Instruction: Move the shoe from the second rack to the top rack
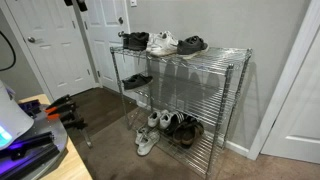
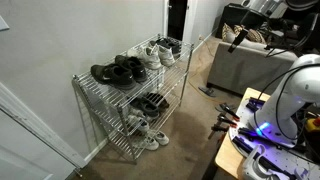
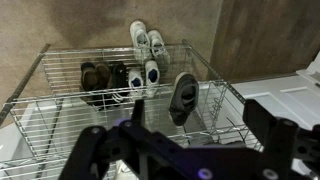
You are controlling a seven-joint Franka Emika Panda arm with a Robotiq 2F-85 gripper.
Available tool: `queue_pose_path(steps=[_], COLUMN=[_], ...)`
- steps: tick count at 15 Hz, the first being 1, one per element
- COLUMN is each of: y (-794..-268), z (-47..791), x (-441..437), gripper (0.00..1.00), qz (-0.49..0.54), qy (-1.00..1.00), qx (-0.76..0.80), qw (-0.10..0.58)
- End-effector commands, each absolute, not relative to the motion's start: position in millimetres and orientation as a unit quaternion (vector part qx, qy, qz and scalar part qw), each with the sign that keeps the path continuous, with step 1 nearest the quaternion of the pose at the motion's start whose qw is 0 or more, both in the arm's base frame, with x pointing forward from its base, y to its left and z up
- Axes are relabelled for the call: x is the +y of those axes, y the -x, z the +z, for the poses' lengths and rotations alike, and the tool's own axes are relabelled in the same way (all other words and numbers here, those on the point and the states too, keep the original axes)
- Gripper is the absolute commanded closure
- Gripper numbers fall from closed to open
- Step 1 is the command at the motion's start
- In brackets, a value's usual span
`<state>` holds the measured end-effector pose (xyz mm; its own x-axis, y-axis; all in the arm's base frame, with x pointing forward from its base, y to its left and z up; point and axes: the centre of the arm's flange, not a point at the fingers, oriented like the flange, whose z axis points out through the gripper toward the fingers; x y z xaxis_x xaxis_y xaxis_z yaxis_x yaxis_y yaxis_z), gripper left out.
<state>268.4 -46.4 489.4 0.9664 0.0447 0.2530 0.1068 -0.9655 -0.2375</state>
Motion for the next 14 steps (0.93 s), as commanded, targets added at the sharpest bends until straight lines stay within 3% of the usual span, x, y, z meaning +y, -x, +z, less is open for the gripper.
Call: queue_pose_path(steps=[1, 14], y=[-267.9, -279.7], z=[485.6, 470.5], x=[-45.7, -12.8], gripper=[0.0, 0.0], qz=[-0.119, -0.099], qy=[0.984, 0.988], qx=[-0.039, -0.054], qw=[0.126, 0.103])
